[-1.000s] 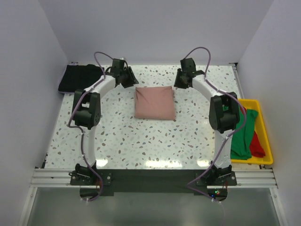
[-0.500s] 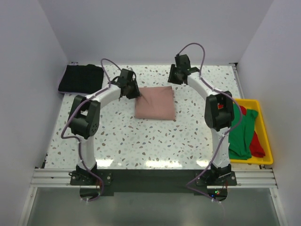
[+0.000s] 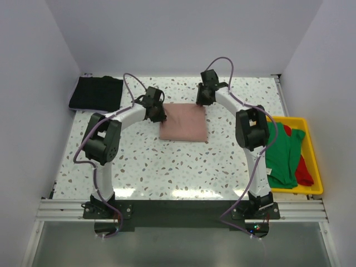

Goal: Fold and stack the t-shirts
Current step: Fold the tshirt

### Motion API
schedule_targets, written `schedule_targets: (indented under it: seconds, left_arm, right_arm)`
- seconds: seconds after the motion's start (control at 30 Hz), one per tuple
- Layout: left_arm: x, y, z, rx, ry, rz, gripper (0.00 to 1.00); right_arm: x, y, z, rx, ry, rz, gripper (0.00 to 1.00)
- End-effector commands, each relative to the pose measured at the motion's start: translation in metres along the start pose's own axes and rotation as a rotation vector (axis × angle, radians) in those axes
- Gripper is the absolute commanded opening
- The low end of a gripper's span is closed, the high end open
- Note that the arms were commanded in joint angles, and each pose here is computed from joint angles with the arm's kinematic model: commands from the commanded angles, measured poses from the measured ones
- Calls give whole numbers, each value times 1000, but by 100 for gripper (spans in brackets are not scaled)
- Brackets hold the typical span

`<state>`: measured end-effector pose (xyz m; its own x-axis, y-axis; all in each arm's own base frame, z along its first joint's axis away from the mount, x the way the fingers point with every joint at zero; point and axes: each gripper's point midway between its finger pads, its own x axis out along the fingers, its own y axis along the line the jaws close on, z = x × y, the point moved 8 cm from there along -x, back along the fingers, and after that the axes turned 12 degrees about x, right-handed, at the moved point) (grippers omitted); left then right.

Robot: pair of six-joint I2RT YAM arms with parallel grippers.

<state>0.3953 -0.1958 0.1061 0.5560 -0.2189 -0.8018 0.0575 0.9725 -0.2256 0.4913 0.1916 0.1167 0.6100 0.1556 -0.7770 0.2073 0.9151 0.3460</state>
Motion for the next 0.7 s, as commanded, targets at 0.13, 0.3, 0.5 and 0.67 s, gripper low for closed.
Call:
schedule_targets:
  seconds: [0.13,0.3,0.5,0.67]
  left_arm:
    - [-9,-3,6,13,-42,9,7]
    - [-12,-1,4,15,-44,14,0]
    - [-14,1,1,16,-41,22,0]
    - [-15,1,1,16,-43,20,0]
  right_arm:
    - [-11,11,17,-17,-59,-2,16]
    - [-16,10,24,-30,-82,-26,3]
    - [-17,1,32,-10,-96,-64,1]
    - [-10,-10,34,5,-80,-93,1]
